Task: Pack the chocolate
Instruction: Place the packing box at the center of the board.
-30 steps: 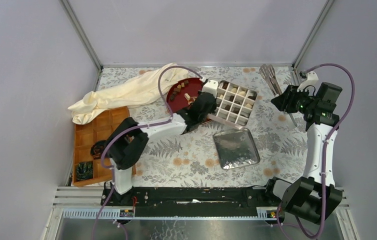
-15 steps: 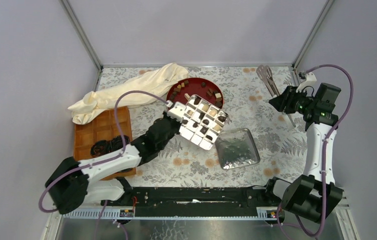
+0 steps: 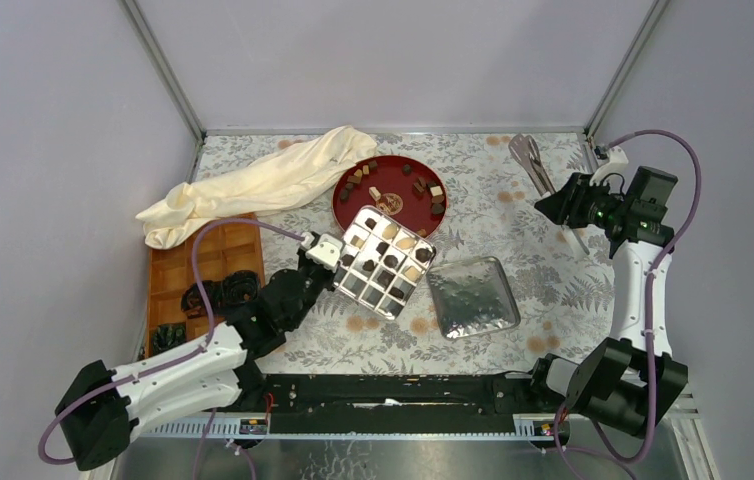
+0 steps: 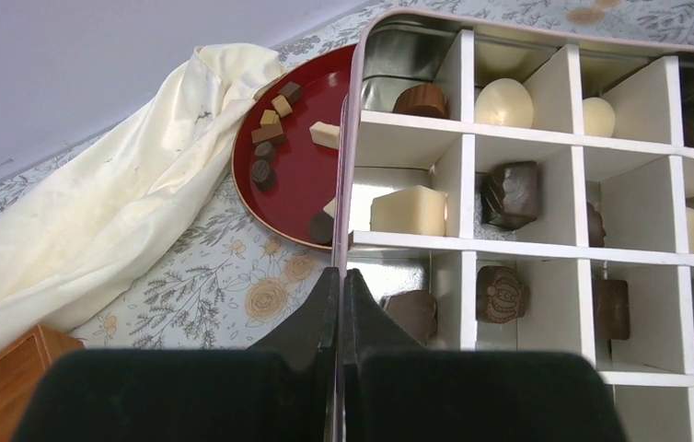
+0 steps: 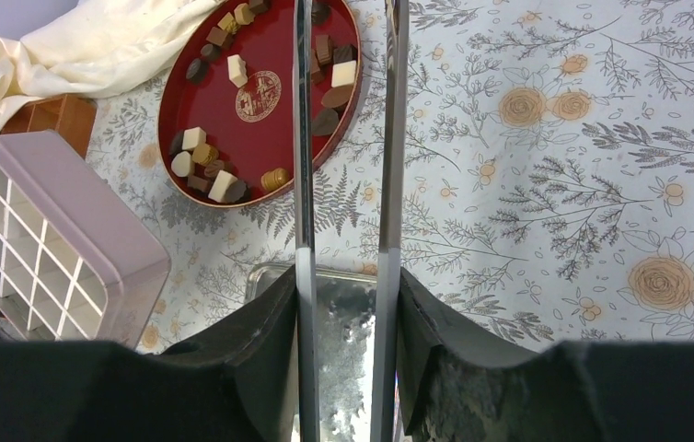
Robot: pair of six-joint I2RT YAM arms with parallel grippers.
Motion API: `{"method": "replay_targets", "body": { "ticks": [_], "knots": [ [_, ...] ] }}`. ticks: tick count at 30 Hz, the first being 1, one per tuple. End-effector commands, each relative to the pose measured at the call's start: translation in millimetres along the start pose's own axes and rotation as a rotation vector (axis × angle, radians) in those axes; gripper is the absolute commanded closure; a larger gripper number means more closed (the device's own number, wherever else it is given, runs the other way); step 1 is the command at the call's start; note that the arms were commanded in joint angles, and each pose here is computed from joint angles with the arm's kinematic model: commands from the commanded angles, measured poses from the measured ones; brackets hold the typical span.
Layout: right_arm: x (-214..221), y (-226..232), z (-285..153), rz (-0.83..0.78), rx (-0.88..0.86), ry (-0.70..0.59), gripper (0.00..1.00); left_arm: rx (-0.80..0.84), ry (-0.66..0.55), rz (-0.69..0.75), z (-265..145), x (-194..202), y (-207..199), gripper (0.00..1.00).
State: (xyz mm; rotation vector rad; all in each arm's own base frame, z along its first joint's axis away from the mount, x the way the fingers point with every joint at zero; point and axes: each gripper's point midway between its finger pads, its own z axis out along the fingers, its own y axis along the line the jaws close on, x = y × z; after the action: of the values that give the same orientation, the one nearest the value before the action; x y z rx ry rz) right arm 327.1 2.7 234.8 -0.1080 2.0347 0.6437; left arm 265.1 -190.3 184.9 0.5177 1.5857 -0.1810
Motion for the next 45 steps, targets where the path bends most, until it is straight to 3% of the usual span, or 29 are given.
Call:
{"method": "replay_targets", "body": {
  "ticks": [1, 12, 21, 31, 38, 45],
  "knots": [
    [-12.2, 6.4, 1.2, -0.037, -0.05, -0.039, 0.57, -0.027, -0.091, -0.052, -9.9, -26.9, 4.4, 1.0],
    [-5.1, 1.3, 9.1, -0.025, -0.053, -0.01, 0.57, -0.033, -0.051, 0.133, -19.2, -14.1, 3.1, 1.0],
    [-1.0, -0.8, 13.6, -0.023, -0.055, 0.008, 0.57, 0.0, -0.014, 0.167, -17.4, -4.3, -4.9, 1.0],
    [-0.5, 0.6, 14.7, -0.031, -0.056, 0.012, 0.57, 0.044, 0.175, -0.032, -10.1, 20.0, -22.6, 1.0],
    [-0.5, 3.1, 14.9, -0.035, -0.061, 0.013, 0.56, -0.048, 0.349, -0.295, -11.5, 48.3, -11.4, 1.0],
    [2.5, 10.9, 20.8, -0.054, -0.083, 0.03, 0.57, -0.087, 0.421, -0.409, -10.3, 73.3, -17.7, 1.0]
  ]
}}
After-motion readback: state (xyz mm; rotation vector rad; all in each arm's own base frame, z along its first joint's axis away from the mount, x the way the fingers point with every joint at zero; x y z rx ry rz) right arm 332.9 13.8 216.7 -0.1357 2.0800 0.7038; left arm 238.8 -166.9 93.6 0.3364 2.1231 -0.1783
